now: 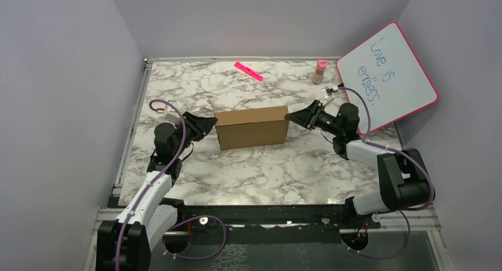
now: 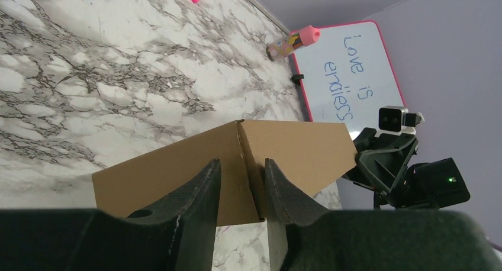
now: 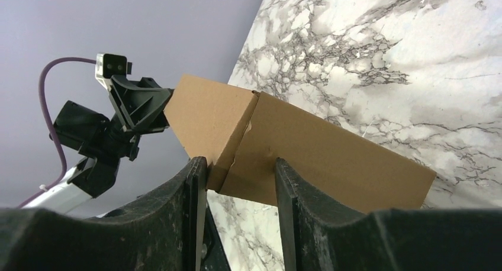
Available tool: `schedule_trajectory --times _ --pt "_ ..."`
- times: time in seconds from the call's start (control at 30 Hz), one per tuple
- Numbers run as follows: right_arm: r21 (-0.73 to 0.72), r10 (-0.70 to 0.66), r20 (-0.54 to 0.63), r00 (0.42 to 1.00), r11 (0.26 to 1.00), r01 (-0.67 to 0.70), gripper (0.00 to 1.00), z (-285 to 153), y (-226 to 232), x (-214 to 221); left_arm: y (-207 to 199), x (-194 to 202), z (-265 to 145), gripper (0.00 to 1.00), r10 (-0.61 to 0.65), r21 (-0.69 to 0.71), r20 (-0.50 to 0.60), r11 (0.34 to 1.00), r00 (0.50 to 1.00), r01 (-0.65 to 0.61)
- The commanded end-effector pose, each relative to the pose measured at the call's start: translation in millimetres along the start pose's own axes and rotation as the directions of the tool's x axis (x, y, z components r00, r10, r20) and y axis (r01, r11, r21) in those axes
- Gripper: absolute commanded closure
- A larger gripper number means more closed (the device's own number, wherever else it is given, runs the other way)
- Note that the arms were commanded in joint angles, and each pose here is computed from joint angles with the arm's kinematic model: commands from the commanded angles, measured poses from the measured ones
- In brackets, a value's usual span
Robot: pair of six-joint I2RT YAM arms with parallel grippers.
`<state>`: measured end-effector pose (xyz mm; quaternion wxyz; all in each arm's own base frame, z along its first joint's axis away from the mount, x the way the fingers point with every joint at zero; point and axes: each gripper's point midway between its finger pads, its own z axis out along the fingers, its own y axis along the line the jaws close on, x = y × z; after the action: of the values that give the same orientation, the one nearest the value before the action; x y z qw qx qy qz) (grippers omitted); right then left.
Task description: Fold the paper box
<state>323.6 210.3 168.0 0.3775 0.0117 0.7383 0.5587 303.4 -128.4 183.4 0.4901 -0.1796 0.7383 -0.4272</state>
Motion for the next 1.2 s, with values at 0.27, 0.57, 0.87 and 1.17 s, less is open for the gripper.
schedule_trajectory --times 0.27,0.57,0.87,1.17 --pt "0.235 0.218 -0.136 0.966 0.955 -0.182 0.65 -22.5 -66.9 57.6 92.7 49.8 -22.7 0.77 0.002 -0.329 -0.136 0.943 0.991 -0.047" --pt "0.152 0.173 -0.093 0.981 0.976 -0.157 0.51 -12.4 -34.5 10.0 96.9 50.0 -25.4 0.87 0.031 -0.343 -0.143 0.936 0.989 -0.079" --pt "0.324 0.233 -0.121 0.965 0.928 -0.183 0.72 -22.8 -87.2 45.5 89.3 42.5 -21.7 0.85 0.058 -0.328 -0.135 0.939 0.989 -0.100" --pt "0.346 0.236 -0.134 0.963 0.921 -0.178 0.81 -29.9 -97.1 60.9 42.0 33.6 -11.2 0.58 -0.072 -0.169 -0.099 0.984 0.993 0.054"
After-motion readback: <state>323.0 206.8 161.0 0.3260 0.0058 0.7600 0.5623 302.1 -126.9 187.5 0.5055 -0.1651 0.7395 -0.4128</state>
